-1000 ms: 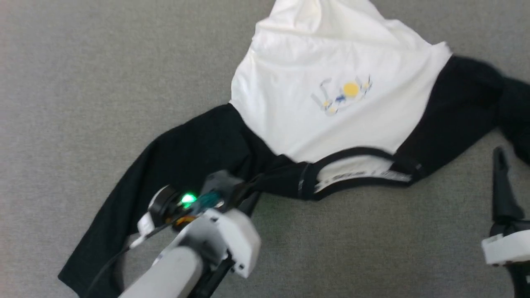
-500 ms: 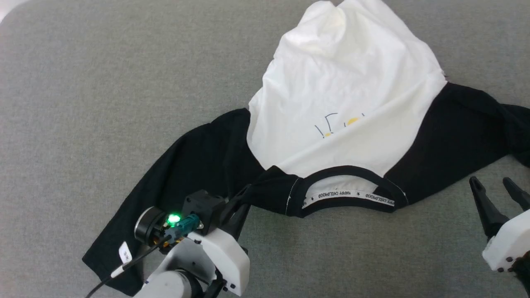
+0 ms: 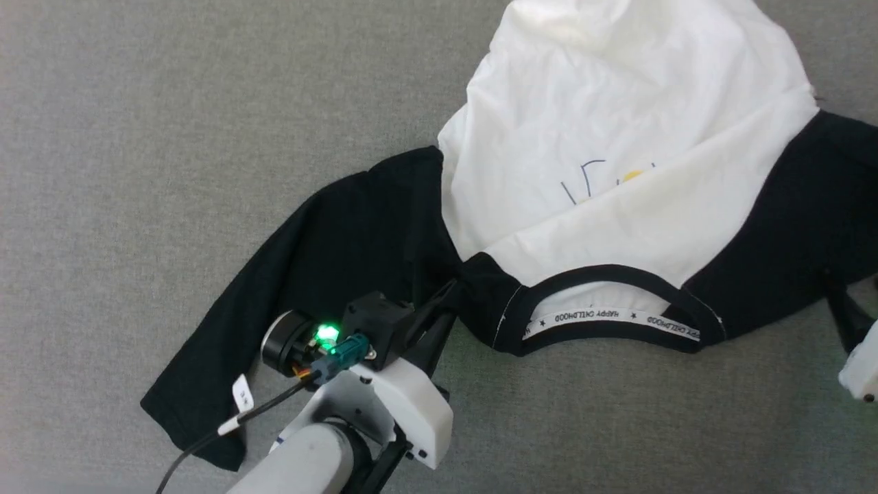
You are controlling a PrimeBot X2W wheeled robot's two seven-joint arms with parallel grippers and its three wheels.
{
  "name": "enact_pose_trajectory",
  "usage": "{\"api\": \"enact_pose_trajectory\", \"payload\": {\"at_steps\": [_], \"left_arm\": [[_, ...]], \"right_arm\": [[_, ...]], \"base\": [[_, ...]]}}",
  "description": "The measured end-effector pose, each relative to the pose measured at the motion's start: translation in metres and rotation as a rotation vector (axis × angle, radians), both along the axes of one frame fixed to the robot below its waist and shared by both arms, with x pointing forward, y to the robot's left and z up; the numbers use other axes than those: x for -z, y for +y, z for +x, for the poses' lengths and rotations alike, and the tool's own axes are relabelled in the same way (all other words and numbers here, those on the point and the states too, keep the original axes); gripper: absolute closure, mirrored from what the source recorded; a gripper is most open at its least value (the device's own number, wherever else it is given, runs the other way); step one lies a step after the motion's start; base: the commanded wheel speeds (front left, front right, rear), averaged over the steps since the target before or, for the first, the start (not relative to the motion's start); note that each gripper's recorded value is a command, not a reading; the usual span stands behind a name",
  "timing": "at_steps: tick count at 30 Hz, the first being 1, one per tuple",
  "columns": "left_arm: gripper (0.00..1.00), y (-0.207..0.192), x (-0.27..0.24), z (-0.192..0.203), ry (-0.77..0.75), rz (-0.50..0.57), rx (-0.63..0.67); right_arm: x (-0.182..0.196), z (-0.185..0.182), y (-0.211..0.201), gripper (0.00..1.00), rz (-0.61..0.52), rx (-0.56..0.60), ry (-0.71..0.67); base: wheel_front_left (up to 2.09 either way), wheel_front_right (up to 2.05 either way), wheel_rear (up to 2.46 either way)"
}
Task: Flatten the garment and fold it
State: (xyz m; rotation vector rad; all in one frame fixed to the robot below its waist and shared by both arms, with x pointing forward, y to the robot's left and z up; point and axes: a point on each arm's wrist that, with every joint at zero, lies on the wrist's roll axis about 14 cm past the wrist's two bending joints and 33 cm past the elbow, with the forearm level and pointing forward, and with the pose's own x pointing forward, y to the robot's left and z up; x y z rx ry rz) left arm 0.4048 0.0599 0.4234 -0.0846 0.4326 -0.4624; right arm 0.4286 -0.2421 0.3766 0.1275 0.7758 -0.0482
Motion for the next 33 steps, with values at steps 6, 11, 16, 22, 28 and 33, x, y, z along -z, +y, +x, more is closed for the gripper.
{"api": "enact_pose_trajectory", "payload": {"at_steps": [6, 11, 16, 22, 28, 33], "left_arm": [[1.0, 0.004, 0.011, 0.003, 0.024, 0.006, -0.019], [1.0, 0.006, 0.017, 0.002, 0.038, 0.008, -0.029], [1.0, 0.006, 0.005, 0.005, -0.008, -0.008, -0.038], [1.0, 0.012, -0.026, 0.015, -0.144, -0.041, -0.072], [1.0, 0.018, -0.089, 0.027, -0.375, -0.125, -0.131], [1.0, 0.017, -0.139, 0.028, -0.521, -0.191, -0.137]], "right_arm": [[0.011, 0.019, 0.008, 0.0, -0.001, -0.04, 0.026], [0.009, 0.03, 0.016, 1.0, -0.018, -0.092, 0.024], [-0.004, 0.034, 0.023, 1.0, 0.005, -0.085, -0.05], [-0.034, 0.039, 0.029, 1.0, 0.067, -0.043, -0.203], [-0.096, 0.044, 0.03, 1.0, 0.114, -0.006, -0.463], [-0.164, 0.043, 0.032, 1.0, 0.126, -0.004, -0.702]], "base": [[0.0, 0.0, 0.0], [0.0, 0.0, 0.0], [0.0, 0.0, 0.0], [0.0, 0.0, 0.0], [0.0, 0.0, 0.0], [0.0, 0.0, 0.0]]}}
